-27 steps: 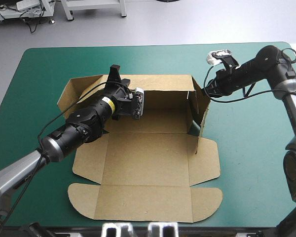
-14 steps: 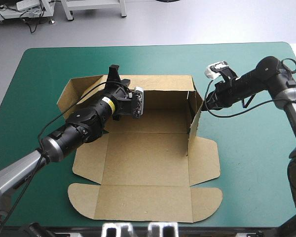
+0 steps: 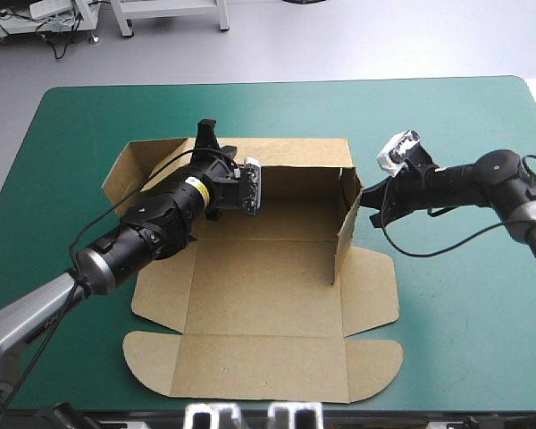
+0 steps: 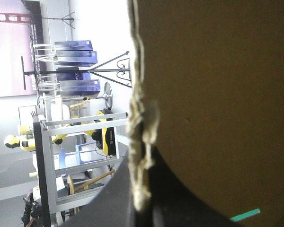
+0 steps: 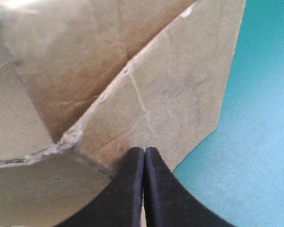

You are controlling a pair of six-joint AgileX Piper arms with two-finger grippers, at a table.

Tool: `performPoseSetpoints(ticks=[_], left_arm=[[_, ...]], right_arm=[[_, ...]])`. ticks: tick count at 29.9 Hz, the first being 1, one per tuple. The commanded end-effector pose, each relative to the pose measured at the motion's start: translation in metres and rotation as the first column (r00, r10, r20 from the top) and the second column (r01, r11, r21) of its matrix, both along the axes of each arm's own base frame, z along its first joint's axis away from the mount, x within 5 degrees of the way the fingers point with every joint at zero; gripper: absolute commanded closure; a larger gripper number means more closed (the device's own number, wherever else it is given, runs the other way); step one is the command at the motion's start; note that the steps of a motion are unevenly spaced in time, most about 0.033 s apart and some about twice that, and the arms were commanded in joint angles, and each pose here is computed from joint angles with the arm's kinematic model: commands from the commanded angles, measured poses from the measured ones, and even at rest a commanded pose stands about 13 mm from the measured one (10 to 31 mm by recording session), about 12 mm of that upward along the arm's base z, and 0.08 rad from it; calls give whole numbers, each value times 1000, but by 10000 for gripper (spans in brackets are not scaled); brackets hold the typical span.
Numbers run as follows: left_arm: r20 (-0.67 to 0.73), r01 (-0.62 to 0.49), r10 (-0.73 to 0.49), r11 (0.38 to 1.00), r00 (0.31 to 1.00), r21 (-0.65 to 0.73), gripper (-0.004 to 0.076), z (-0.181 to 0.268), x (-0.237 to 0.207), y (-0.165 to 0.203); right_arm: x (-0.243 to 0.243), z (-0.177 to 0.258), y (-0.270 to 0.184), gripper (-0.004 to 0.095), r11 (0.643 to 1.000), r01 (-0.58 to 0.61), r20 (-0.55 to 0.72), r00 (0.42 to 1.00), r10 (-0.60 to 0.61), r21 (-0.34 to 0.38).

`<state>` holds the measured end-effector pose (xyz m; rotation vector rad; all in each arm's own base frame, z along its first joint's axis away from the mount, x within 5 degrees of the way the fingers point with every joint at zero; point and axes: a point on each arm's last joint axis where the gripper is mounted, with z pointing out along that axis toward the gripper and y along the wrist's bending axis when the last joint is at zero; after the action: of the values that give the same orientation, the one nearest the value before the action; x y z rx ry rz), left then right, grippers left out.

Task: Fold the box

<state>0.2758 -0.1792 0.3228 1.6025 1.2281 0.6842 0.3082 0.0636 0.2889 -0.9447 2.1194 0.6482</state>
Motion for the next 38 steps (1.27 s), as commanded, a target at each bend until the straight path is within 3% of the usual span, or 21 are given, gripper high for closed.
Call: performPoseSetpoints(ticks=[1,7,15,22,25,28,31,38], left_arm=[[68,66,-63,997,996,-37,734,23,-10,-7],[54,94,-97,994,994,55,734,4,-15,-7],[24,86,-87,995,996,46,734,-5,-17,-5],[24,91,-93,995,995,43,734,-5,-17,-6],[24,88,-89,995,996,45,734,-5,-17,-5],[24,86,-87,995,996,46,734,-5,-17,-5],[24,87,-89,995,996,45,734,-5,-17,-5],[19,89,-90,995,996,34,734,-5,-17,-6]], right_arm=[[-16,20,-1,932,998,25,180,983,-35,53],[-28,10,-2,932,998,39,255,966,-49,42],[-40,-3,-4,929,999,38,347,937,-32,-10],[-47,-15,-5,913,998,17,349,937,4,-59],[-49,-15,-4,746,997,-14,345,938,38,-71],[-52,-15,-1,386,1000,-20,282,959,24,-17],[-55,-16,0,129,1000,-28,245,969,25,9],[-55,-11,21,125,997,-36,263,965,17,64]])
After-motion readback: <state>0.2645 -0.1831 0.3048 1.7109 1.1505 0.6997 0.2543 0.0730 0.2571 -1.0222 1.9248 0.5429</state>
